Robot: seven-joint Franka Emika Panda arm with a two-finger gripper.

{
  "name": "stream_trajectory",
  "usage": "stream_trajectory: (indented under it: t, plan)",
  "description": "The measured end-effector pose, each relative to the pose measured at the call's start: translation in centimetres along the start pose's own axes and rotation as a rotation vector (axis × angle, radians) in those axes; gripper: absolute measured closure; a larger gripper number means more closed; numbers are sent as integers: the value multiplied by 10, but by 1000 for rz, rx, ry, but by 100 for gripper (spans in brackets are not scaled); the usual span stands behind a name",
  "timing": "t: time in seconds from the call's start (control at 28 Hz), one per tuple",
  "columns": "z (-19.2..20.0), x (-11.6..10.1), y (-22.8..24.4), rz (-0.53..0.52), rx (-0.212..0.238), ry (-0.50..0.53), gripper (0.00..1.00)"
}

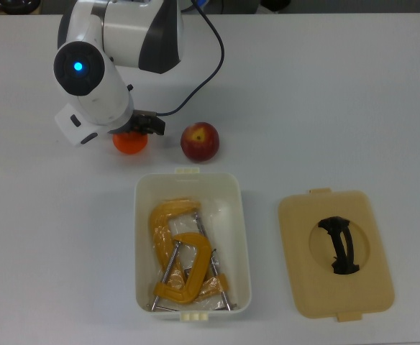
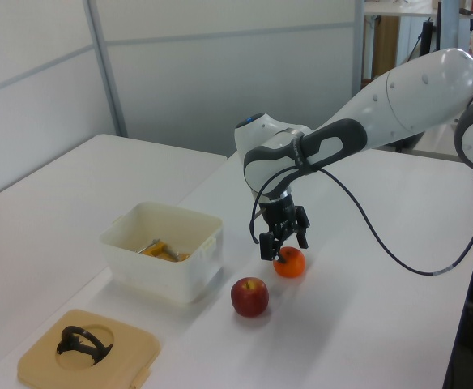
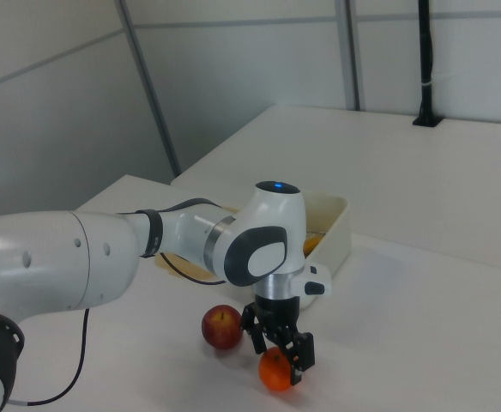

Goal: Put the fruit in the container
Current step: 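Close the gripper around the orange tangerine, then lift the tangerine and carry it over the white container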

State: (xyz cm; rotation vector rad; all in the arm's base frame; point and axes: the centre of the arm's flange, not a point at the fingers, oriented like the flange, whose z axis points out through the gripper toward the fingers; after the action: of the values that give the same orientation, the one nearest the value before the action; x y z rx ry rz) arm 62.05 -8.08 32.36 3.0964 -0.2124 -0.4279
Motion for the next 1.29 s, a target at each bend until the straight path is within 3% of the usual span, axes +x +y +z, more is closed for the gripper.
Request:
stream_trajectory:
  t: [0.61, 0.71, 0.79, 0.93, 1.14, 1.29]
  plan:
    - [12, 8, -5, 9, 1, 10, 7]
    - [10, 8, -5, 9, 1, 13, 19]
    - [7, 8, -4, 11, 1, 19, 20]
    - [-17, 7, -1, 15, 2, 55, 20]
    - [-94, 2, -12, -1, 2, 166, 20]
    - [-134, -2, -38, -24, -25, 244, 20]
